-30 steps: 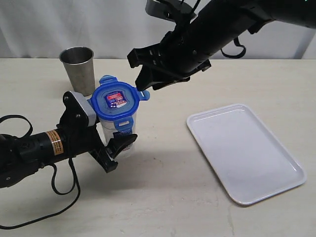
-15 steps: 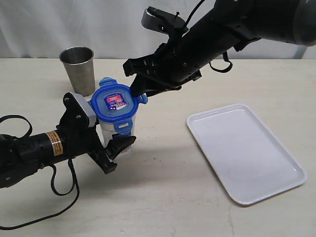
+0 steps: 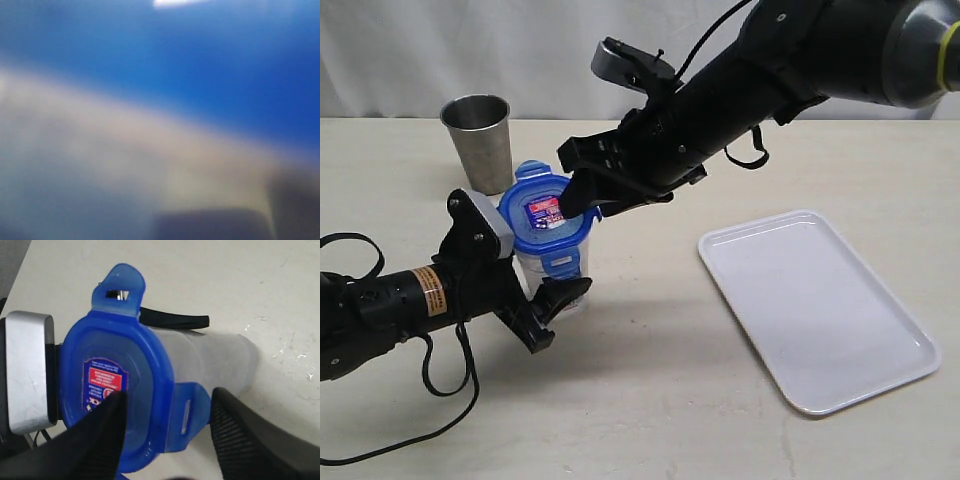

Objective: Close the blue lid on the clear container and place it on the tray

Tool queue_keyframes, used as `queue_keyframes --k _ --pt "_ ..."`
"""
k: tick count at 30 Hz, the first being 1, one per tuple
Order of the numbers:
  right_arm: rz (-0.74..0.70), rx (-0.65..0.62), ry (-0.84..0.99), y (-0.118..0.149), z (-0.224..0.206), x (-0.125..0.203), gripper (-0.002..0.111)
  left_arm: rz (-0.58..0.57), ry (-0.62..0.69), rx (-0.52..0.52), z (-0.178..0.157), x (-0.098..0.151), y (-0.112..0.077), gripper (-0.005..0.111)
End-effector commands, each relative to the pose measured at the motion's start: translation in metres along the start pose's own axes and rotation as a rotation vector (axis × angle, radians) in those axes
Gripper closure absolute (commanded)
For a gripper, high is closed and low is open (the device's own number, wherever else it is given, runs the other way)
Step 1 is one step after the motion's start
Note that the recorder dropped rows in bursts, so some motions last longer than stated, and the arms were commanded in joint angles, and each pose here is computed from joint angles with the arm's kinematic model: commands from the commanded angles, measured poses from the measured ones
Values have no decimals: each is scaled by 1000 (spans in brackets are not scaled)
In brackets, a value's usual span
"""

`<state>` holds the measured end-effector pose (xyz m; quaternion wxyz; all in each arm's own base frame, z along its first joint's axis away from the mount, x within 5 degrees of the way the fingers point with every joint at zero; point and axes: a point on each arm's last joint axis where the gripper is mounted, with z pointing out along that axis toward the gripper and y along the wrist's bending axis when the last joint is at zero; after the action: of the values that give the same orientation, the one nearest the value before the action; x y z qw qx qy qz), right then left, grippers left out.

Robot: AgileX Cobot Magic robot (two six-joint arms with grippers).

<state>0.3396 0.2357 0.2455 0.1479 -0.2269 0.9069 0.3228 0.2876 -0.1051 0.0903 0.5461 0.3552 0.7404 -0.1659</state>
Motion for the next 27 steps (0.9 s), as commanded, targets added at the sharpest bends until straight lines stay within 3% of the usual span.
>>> queue_keyframes --k 1,9,20,27 --pt "5 -32 57 -9 18 6 64 2 -103 -7 0 -13 2 107" --pt "20 -127 129 -13 37 13 70 2 -103 -7 0 -13 2 107" --pt "-15 -148 158 -15 43 11 69 2 -103 -7 0 -13 2 107" --pt "-138 -157 107 -7 33 -5 54 2 -103 -7 0 -13 2 107"
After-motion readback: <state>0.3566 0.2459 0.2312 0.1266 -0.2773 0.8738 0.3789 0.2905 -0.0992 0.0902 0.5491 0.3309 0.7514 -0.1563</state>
